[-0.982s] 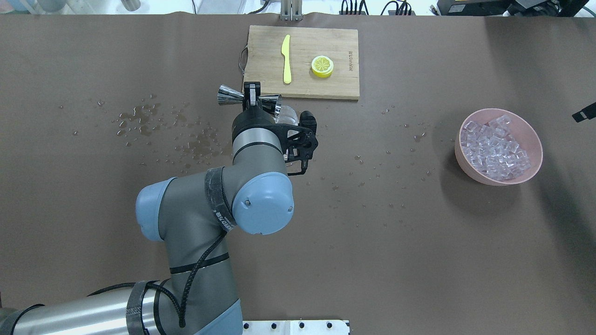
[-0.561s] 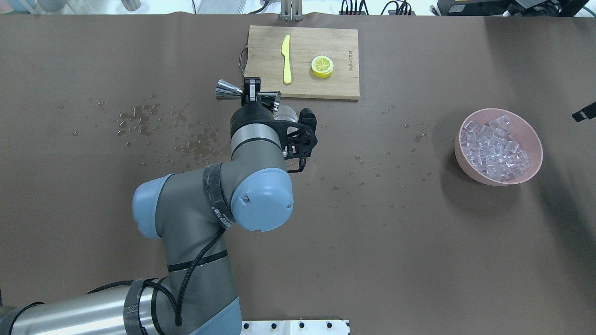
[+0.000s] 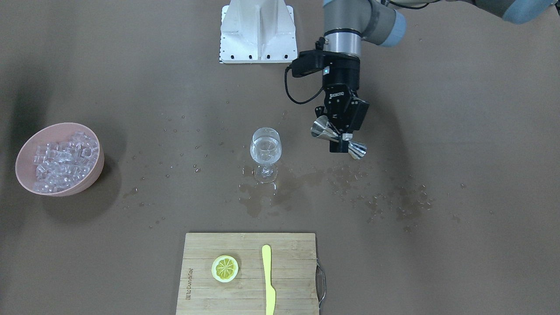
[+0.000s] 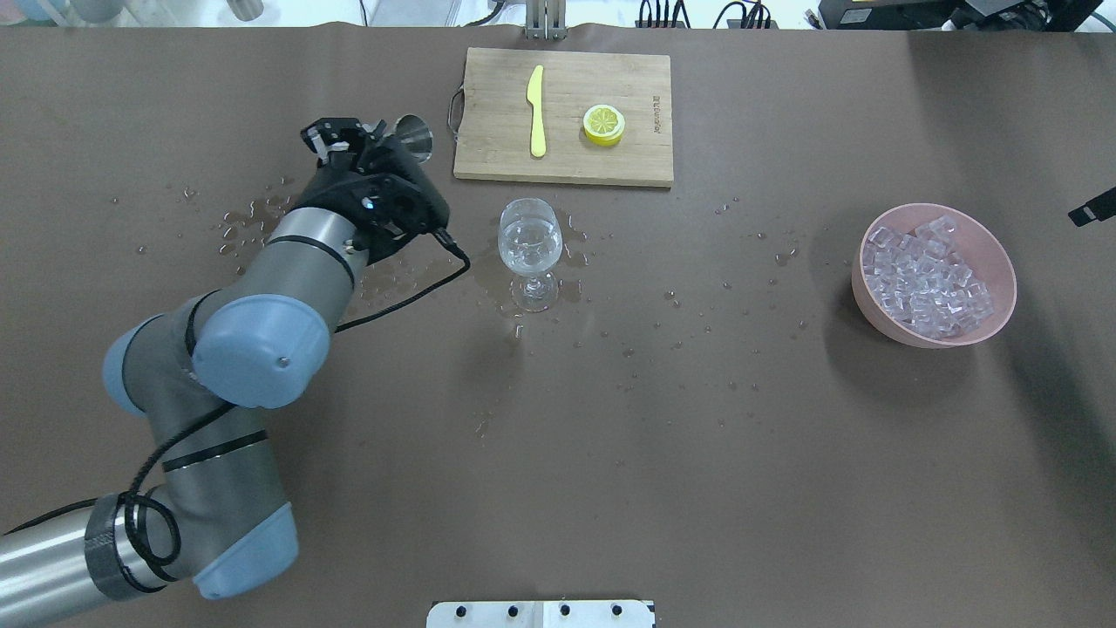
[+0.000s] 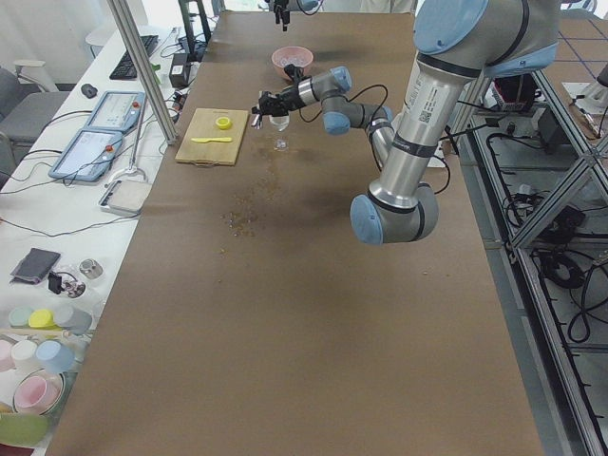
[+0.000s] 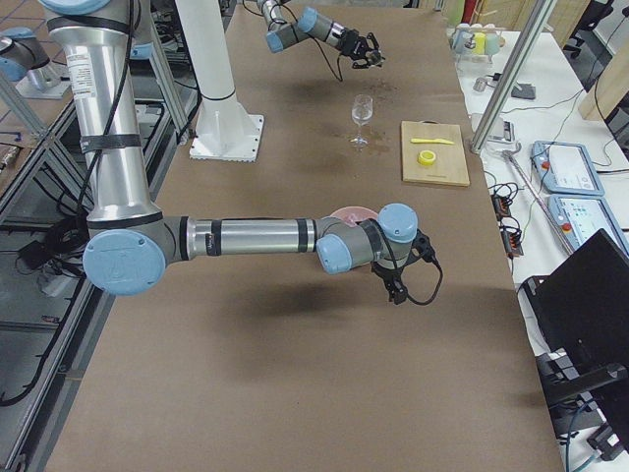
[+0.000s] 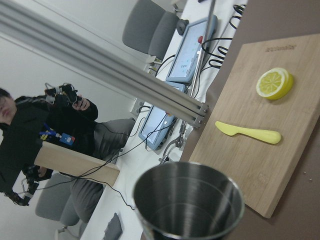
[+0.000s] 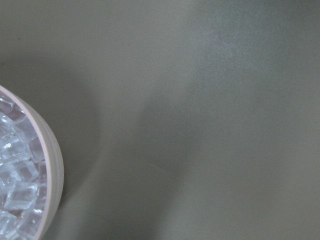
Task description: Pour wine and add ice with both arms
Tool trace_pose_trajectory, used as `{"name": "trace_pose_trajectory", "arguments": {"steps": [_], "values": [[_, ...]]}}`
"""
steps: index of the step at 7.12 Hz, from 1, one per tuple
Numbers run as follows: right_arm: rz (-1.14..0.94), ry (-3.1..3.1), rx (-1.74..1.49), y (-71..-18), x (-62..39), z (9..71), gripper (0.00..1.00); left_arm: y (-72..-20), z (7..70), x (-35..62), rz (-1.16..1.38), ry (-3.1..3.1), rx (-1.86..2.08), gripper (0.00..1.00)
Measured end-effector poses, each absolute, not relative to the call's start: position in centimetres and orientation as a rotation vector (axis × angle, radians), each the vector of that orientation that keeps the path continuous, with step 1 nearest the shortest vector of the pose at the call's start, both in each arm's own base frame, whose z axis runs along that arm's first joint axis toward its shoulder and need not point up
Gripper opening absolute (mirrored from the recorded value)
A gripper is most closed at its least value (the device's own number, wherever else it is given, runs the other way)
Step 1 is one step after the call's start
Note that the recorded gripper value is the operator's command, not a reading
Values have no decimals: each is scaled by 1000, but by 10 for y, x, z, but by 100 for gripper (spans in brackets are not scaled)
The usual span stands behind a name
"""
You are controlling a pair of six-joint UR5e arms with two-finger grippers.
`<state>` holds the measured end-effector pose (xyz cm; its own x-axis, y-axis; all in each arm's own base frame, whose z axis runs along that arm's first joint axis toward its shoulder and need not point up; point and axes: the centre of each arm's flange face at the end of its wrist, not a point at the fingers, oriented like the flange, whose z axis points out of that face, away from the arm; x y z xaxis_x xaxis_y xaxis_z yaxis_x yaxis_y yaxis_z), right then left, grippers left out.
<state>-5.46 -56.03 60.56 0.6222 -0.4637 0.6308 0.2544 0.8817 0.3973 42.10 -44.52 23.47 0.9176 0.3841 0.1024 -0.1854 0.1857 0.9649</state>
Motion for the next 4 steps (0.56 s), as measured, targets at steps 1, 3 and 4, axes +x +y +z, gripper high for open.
{"name": "trace_pose_trajectory", "arguments": {"steps": [1, 3, 4], "values": [[-420, -800, 284, -561, -55, 604, 100, -456, 278, 414, 278, 285, 1289, 0], [-424, -799, 285, -563, -57, 602, 100, -488, 365, 383, 78, 515, 1221, 0], [-425, -798, 285, -564, -58, 602, 100, -505, 428, 360, 23, 608, 1213, 0]]}}
